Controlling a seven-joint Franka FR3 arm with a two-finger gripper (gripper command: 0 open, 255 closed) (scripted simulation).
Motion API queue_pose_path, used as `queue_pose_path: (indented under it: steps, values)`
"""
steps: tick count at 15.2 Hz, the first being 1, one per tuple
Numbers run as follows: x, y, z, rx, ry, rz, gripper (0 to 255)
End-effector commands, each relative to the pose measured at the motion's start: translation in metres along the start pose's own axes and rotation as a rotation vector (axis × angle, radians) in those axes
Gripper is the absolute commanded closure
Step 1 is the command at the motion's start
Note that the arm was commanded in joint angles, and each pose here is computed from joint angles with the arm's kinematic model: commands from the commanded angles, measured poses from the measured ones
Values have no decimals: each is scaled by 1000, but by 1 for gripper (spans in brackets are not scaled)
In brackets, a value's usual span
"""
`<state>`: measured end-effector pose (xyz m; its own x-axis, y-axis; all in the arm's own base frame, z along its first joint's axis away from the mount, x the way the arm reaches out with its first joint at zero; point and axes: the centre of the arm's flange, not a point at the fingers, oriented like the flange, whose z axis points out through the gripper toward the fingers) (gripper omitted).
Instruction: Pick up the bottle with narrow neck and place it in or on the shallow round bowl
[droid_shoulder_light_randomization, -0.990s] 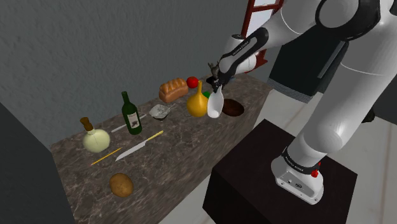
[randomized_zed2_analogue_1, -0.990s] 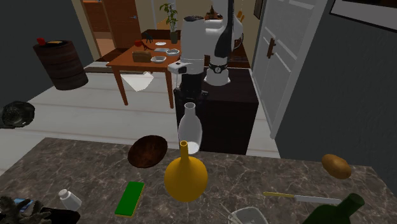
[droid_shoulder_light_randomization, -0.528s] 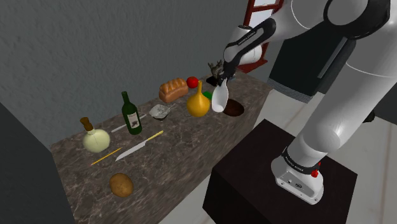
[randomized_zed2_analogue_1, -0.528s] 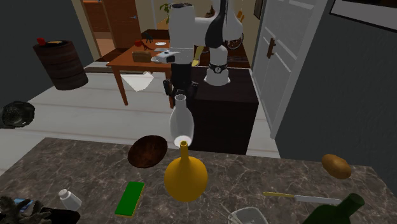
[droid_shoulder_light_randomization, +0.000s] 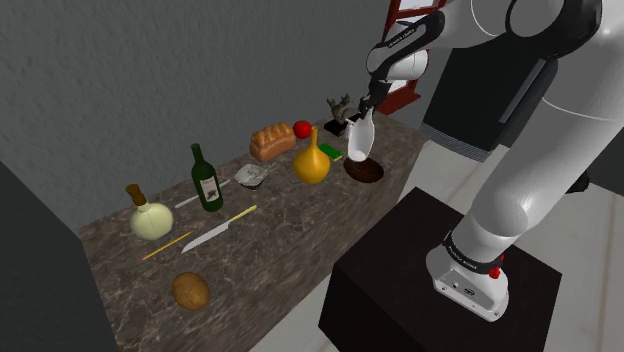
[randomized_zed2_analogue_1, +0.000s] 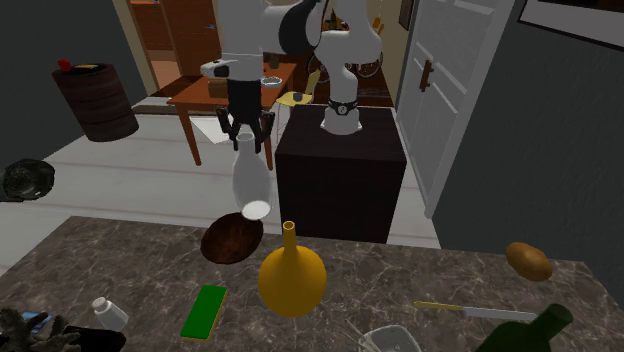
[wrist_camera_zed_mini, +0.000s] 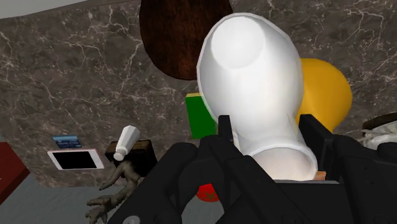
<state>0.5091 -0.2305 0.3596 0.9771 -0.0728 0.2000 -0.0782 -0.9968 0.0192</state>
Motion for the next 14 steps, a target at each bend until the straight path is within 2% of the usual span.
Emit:
queue_pose_path:
  steps: [1,7,14]
  values:
    - [2,27,-11,0,0,-2,255]
    - [11,101,-39,0,0,-2,255]
    - [4,100,-2,0,0,-2,255]
